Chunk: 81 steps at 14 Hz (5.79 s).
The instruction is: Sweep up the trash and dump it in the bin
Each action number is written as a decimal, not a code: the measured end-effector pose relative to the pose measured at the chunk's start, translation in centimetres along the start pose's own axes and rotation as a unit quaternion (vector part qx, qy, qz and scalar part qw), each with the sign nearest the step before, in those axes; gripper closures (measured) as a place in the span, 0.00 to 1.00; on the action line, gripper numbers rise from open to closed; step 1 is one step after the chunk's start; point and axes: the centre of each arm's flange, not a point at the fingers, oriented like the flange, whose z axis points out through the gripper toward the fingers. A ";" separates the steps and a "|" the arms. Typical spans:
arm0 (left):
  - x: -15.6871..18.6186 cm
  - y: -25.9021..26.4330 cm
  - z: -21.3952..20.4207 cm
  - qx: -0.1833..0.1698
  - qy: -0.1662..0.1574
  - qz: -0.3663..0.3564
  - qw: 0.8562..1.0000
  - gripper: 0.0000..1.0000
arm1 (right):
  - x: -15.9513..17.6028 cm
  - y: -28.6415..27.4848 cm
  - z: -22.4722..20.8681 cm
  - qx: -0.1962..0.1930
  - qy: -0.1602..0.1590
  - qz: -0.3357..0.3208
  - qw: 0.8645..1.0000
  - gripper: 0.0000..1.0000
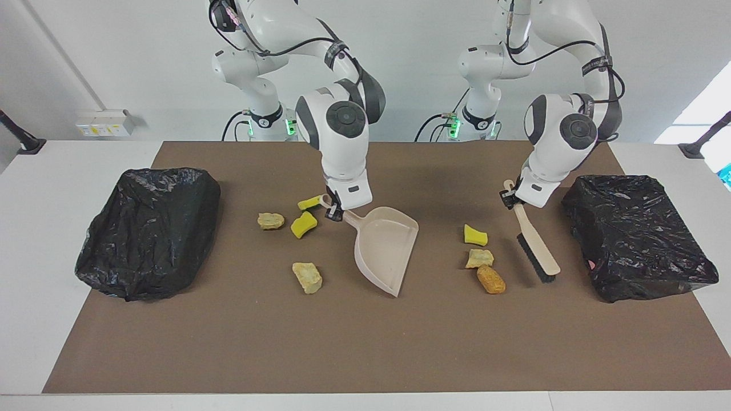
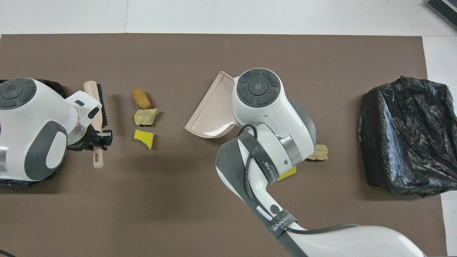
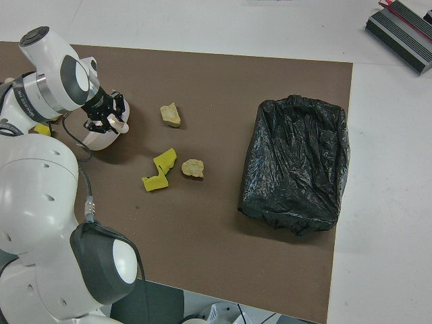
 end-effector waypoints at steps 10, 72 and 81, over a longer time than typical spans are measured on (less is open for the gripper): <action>-6.8 12.1 3.6 -0.013 -0.011 0.102 0.995 0.73 | -3.7 0.6 3.3 -0.031 0.040 -0.124 0.991 0.68; -8.1 18.9 -2.2 -0.100 -0.051 0.012 0.994 0.73 | -5.1 1.2 6.1 -0.009 0.083 -0.144 0.986 0.68; -17.0 14.4 -5.8 -0.051 -0.094 0.034 0.994 0.73 | -9.3 4.0 -0.3 -0.017 0.102 -0.128 0.986 0.68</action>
